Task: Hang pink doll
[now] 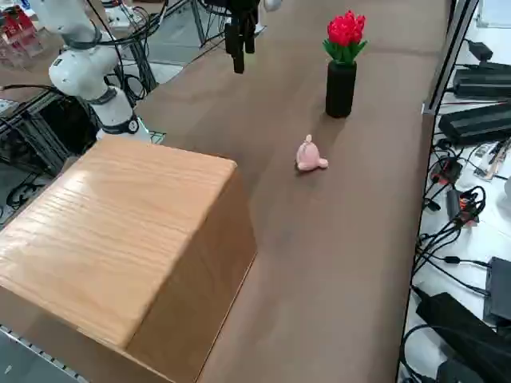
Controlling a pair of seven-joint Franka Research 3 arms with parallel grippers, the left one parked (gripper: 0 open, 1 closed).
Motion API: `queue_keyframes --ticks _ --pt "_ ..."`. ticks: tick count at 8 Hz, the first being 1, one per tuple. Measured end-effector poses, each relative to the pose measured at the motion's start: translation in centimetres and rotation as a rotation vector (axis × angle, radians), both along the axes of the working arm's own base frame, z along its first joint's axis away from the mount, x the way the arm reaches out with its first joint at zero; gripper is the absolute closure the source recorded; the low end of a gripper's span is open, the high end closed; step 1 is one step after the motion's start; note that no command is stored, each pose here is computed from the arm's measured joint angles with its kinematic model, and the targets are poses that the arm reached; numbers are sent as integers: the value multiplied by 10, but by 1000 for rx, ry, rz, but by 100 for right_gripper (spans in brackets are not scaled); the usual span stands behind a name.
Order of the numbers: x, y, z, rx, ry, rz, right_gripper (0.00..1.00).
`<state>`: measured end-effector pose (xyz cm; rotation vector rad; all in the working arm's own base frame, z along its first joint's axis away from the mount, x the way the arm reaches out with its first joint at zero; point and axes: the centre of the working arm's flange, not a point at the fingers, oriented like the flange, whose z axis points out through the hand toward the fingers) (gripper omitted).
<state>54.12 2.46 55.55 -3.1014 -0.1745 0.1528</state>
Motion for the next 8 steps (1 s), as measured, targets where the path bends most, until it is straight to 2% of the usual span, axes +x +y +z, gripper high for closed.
queue_keyframes --ticks 6,8 --pt "15 3 6 -4 -17 -16 0" --pt "11 -5 7 -8 31 -31 0"
